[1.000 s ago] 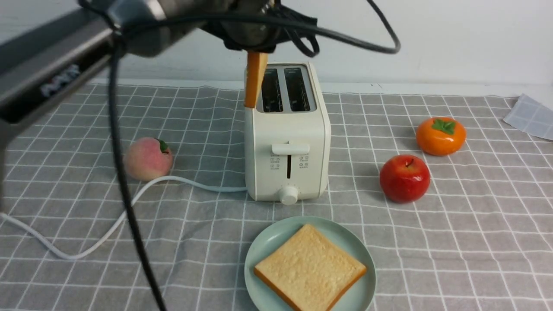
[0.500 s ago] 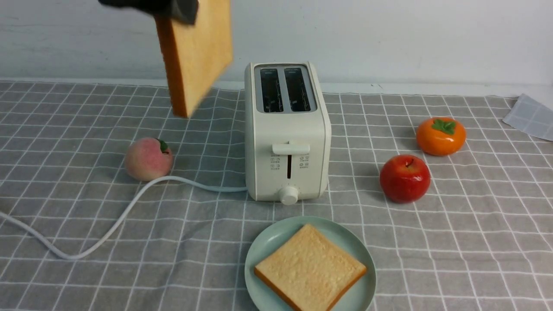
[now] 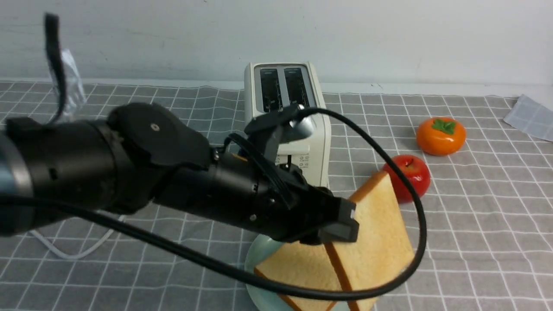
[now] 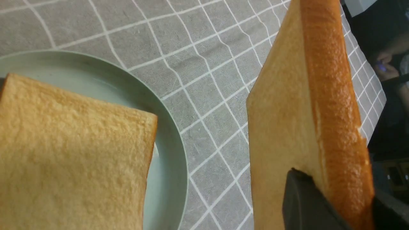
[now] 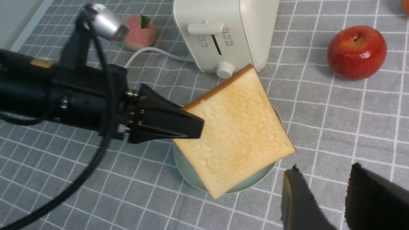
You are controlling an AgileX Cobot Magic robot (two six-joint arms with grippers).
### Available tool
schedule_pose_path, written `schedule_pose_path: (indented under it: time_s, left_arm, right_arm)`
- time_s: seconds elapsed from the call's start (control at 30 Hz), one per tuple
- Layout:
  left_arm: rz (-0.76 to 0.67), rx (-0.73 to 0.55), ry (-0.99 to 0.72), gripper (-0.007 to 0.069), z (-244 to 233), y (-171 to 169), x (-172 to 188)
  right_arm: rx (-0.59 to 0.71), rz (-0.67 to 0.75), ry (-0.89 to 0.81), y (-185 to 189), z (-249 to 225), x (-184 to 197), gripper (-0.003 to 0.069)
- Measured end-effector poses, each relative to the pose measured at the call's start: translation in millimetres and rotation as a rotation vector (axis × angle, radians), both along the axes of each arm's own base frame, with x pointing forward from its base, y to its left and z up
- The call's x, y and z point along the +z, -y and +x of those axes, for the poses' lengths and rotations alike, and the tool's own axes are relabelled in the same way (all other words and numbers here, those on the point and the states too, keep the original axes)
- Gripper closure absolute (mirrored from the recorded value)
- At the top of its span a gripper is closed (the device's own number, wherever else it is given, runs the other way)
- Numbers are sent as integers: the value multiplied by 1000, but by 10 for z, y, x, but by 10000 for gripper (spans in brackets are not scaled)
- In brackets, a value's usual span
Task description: Take toasted bread from bread machine on grey coffee table place on plate.
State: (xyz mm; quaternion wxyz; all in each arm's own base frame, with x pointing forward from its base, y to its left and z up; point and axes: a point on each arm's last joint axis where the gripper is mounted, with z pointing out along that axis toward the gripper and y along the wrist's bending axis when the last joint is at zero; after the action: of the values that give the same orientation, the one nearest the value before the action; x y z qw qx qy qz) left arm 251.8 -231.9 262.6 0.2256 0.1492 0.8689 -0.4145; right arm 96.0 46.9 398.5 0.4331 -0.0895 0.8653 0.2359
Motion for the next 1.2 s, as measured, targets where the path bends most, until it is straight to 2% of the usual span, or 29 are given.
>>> schedule_pose_path:
  time_s: [0.17, 0.4, 0.53, 0.63, 0.67, 0.73, 0.8, 0.97, 1.03, 1.1, 1.13, 1.17, 1.2]
  left_arm:
    - [20, 93, -45, 527, 172, 57, -307]
    - [40, 151, -32, 489, 235, 40, -359]
    - [62, 162, -45, 316, 235, 24, -378]
    - [96, 132, -44, 151, 197, 4, -362]
    - [96, 132, -44, 140, 197, 4, -362]
    - [134, 109, 19, 8, 147, -59, -226]
    - [160, 104, 105, -26, 106, -133, -60]
    - [212, 98, 298, -27, -23, -323, 315]
    - [282, 64, 431, 7, -136, -459, 542]
    - [350, 47, 488, 63, -239, -581, 666]
    - [388, 49, 496, 95, -287, -646, 709]
    - [395, 51, 496, 95, -296, -659, 716]
    - [448, 81, 463, 158, -360, -758, 748]
  right_arm:
    - [9, -5, -19, -3, -9, -22, 426]
    - [12, -7, -27, -5, -14, -30, 423]
    - [12, -7, -27, -5, -14, -30, 421]
    - [12, -7, -27, -5, -14, -30, 421]
    - [12, -7, -27, -5, -14, -30, 420]
    - [10, -6, -23, -4, -10, -27, 420]
    - [8, -5, -20, -3, -8, -24, 420]
    - [7, -15, 17, 2, 10, -5, 420]
    - [3, -21, 50, 7, 26, 14, 426]
    - [-13, -35, 81, 24, 47, 29, 449]
    - [-25, -47, 94, 38, 57, 33, 469]
    - [-27, -49, 96, 40, 59, 34, 479]
    - [-46, -76, 114, 64, 74, 37, 519]
